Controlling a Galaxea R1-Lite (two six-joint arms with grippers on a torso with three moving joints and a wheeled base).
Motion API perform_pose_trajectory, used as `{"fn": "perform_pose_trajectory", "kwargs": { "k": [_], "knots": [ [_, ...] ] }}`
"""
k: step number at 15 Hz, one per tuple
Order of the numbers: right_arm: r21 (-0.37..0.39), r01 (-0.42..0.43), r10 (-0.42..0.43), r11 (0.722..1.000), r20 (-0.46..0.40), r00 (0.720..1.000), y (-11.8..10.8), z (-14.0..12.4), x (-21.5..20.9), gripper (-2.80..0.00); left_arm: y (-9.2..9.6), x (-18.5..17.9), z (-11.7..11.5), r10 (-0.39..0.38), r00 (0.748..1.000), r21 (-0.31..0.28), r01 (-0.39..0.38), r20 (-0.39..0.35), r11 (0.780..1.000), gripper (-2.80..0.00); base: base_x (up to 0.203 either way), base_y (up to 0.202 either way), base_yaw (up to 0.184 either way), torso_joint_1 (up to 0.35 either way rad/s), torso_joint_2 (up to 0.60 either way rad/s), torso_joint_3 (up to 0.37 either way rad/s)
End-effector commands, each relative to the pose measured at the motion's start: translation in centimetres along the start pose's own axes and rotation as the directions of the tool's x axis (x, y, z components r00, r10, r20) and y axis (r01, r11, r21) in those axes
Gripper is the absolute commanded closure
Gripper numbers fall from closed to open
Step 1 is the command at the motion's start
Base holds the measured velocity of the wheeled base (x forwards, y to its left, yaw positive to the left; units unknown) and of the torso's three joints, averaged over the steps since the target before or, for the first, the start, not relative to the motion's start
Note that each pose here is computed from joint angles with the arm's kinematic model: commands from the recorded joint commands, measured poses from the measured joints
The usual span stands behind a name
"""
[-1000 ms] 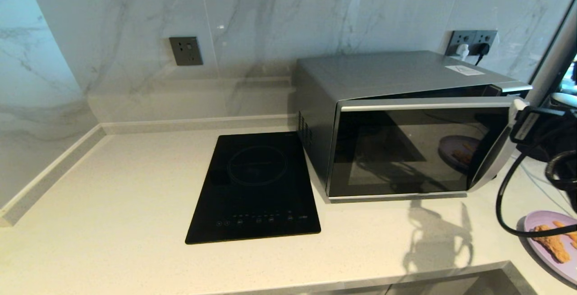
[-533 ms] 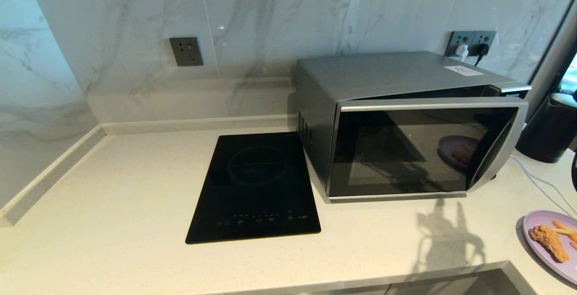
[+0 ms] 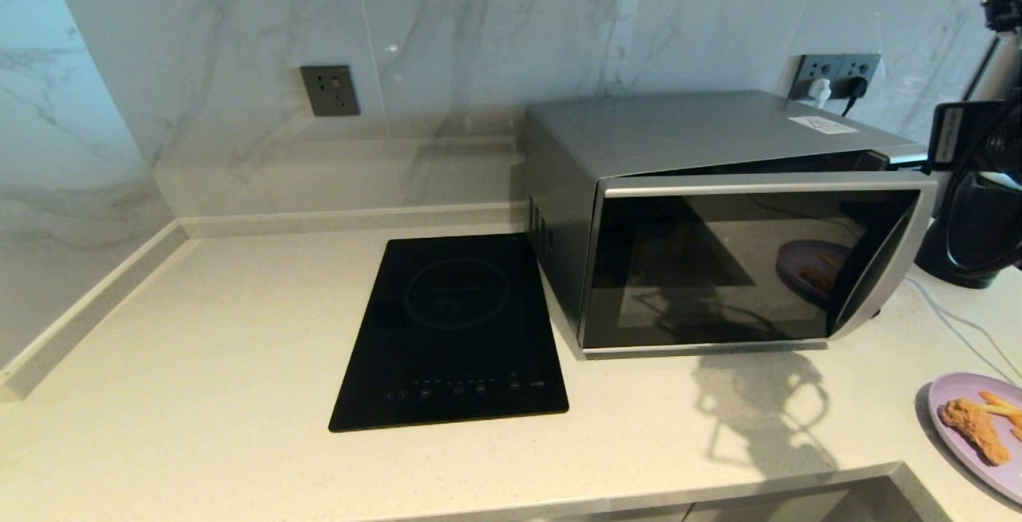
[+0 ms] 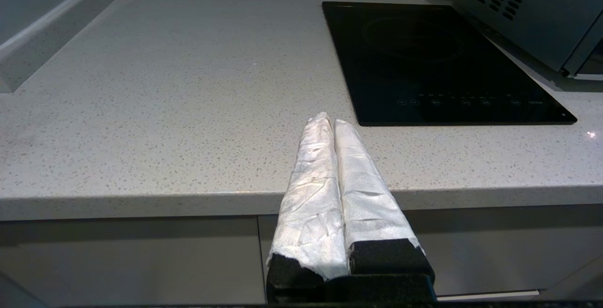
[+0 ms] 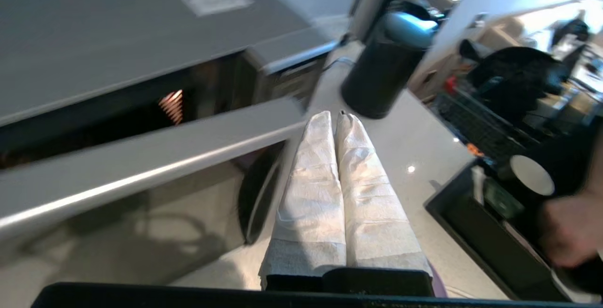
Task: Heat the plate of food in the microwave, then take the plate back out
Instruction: Open the microwave oven
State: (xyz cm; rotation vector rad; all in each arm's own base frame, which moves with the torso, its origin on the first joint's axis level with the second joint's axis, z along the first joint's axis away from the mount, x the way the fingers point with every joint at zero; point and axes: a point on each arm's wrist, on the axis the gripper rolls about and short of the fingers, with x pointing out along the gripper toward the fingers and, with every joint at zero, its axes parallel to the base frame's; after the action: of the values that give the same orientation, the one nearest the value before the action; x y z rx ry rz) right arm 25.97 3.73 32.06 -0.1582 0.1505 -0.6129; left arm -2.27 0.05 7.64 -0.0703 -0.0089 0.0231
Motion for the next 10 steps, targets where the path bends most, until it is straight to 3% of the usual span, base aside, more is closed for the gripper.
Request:
{"fn": "perform_pose_trajectory", "kwargs": {
  "k": [1,3,5,8,10],
  "knots": [
    [-0.017,-0.095,0.094,0.995,-0.02,0.995,0.6,0.1,0.7,0.0,0.0,0.0,0.0,0.001,1.0,0.0,-0.001,0.0,1.0,0.0,0.0,0.0,0.0,0.0,0.0,0.0],
    [0.034,-0.127,0.128,0.991,-0.015,0.992,0.1,1.1,0.9,0.0,0.0,0.0,0.0,0.001,1.0,-0.002,-0.001,0.0,1.0,0.0,0.0,0.0,0.0,0.0,0.0,0.0],
    [0.094,-0.182,0.189,0.979,-0.063,0.98,-0.8,1.7,1.0,0.0,0.0,0.0,0.0,0.001,1.0,-0.002,-0.001,0.0,1.0,0.0,0.0,0.0,0.0,0.0,0.0,0.0],
    [0.233,-0.257,0.288,0.938,-0.109,0.952,-3.2,3.6,0.9,0.0,0.0,0.0,0.0,0.001,1.0,0.0,-0.001,0.0,1.0,0.0,0.0,0.0,0.0,0.0,0.0,0.0],
    [0.342,-0.263,0.327,0.902,-0.146,0.934,-5.3,4.3,2.5,0.0,0.0,0.0,0.0,0.001,1.0,-0.002,-0.001,0.0,1.0,0.0,0.0,0.0,0.0,0.0,0.0,0.0]
  ]
}}
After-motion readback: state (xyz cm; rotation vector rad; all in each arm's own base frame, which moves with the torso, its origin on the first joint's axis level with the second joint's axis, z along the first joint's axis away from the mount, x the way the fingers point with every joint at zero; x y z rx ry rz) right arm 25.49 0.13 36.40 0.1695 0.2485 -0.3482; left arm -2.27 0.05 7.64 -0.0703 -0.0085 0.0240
